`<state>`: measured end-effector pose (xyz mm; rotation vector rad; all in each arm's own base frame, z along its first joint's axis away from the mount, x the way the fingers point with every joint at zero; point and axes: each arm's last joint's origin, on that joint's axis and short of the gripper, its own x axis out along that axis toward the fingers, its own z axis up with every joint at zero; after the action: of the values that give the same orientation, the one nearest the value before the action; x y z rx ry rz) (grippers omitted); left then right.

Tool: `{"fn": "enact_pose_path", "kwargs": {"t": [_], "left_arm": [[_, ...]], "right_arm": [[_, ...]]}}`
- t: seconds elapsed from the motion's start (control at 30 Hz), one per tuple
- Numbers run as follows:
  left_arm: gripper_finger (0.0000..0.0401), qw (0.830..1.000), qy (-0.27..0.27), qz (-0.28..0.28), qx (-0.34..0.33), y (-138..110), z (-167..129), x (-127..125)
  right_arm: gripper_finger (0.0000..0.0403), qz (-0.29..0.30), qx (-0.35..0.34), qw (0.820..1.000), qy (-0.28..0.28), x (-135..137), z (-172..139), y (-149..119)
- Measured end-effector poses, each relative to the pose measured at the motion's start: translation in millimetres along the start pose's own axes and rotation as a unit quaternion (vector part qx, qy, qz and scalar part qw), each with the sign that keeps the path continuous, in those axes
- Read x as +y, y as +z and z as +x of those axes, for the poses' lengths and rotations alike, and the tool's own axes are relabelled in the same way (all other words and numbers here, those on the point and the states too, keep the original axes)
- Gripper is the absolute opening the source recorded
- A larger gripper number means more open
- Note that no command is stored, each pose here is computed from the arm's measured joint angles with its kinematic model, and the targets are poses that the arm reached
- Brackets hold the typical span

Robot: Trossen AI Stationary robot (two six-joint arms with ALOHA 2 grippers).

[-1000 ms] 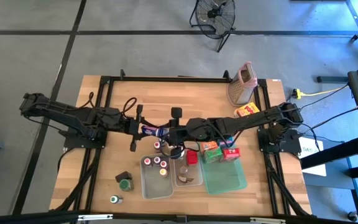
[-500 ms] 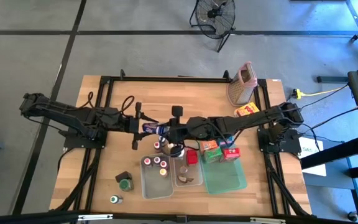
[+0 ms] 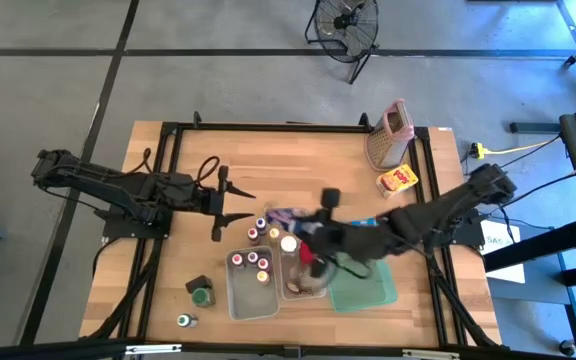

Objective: Pick & Place Kitchen Items
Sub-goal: Put the blue cereal box into the blue bin

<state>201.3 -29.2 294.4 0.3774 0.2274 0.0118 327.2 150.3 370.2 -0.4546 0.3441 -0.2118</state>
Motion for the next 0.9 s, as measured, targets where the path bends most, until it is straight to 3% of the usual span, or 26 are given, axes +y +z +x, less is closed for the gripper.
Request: {"fn": "enact_pose_path", "kwargs": {"t": [0.17, 0.3, 0.47, 0.67, 0.9], "left_arm": [[0.0199, 1.0, -0.001, 0.001, 0.002, 0, 0, 0], [0.0199, 1.0, -0.001, 0.001, 0.002, 0, 0, 0], [0.02, 1.0, -0.001, 0.001, 0.001, 0, 0, 0], [0.0197, 1.0, -0.002, -0.003, 0.001, 0, 0, 0], [0.0197, 1.0, -0.002, -0.003, 0.001, 0, 0, 0]], "right_arm": [[0.0112, 0.007, 0.021, 0.999, 0.046, -5, -51, 0], [0.0112, 0.047, 0.038, 0.996, 0.067, -20, -92, -4], [0.0112, 0.059, 0.078, 0.992, 0.085, -40, -138, -21], [0.0112, 0.086, 0.075, 0.99, 0.088, -51, -180, -54], [0.0112, 0.141, 0.01, 0.987, 0.075, -43, -205, -111]]}}
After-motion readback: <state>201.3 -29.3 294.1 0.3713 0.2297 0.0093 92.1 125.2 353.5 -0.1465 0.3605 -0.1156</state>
